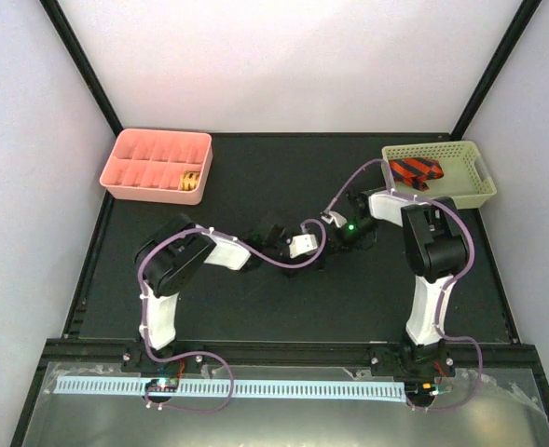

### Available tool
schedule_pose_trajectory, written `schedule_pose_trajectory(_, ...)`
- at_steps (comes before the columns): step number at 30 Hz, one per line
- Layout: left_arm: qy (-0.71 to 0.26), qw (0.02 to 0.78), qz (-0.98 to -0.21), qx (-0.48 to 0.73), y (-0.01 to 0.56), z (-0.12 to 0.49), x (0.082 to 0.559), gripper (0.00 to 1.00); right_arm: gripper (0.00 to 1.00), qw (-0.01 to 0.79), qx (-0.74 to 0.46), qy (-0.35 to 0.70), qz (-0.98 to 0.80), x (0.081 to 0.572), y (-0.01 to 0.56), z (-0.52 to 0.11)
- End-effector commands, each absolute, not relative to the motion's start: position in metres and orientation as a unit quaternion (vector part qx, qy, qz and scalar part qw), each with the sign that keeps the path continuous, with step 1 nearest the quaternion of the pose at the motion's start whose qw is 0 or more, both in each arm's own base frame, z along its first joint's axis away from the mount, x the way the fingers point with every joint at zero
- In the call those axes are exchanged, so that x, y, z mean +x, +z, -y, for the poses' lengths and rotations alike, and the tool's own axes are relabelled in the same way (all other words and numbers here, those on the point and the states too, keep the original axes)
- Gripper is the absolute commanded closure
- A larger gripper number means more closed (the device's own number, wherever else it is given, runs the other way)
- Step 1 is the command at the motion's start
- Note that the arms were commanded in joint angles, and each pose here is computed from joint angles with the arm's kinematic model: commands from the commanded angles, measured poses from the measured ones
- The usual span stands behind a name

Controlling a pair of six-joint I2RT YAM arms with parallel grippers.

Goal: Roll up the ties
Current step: Roll the tie at the center of the board.

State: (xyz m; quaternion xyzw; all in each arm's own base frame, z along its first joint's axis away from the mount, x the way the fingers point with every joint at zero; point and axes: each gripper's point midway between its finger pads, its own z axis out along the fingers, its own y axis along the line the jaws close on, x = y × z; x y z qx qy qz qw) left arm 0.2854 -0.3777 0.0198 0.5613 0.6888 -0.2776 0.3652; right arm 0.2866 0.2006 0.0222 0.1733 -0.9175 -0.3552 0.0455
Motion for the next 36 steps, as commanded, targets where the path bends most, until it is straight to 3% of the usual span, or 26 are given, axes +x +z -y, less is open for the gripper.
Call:
schedule_pose_trajectory(1, -0.271, 0.337, -0.706, 0.561, 0.02, 0.36, 0.269, 0.21, 0.98, 0.041, 0.209, -0.317, 0.924, 0.289, 0.001, -0.208)
schedule_pose_trajectory(4, -0.275, 0.35, -0.709, 0.547, 0.028, 0.357, 0.272, 0.12, 0.98, 0.045, 0.213, -0.31, 0.926, 0.288, -0.002, -0.207)
schedule_pose_trajectory(11, -0.283, 0.381, -0.693, 0.543, 0.037, 0.364, 0.289, 0.02, 0.98, 0.05, 0.22, -0.303, 0.926, 0.28, -0.003, -0.202)
schedule_pose_trajectory(17, -0.316, 0.385, -0.665, 0.557, 0.041, 0.378, 0.286, 0.01, 0.98, 0.063, 0.222, -0.301, 0.926, 0.27, -0.005, -0.198)
schedule_pose_trajectory(22, -0.328, 0.372, -0.657, 0.568, 0.035, 0.384, 0.28, 0.13, 0.98, 0.073, 0.224, -0.293, 0.927, 0.261, -0.008, -0.193)
schedule_pose_trajectory(29, -0.302, 0.347, -0.677, 0.575, 0.019, 0.373, 0.276, 0.39, 0.98, 0.059, 0.229, -0.305, 0.923, 0.271, 0.006, -0.197)
schedule_pose_trajectory(36, -0.271, 0.313, -0.703, 0.578, 0.003, 0.362, 0.269, 0.46, 0.68, 0.008, 0.216, -0.352, 0.911, 0.293, 0.049, -0.199)
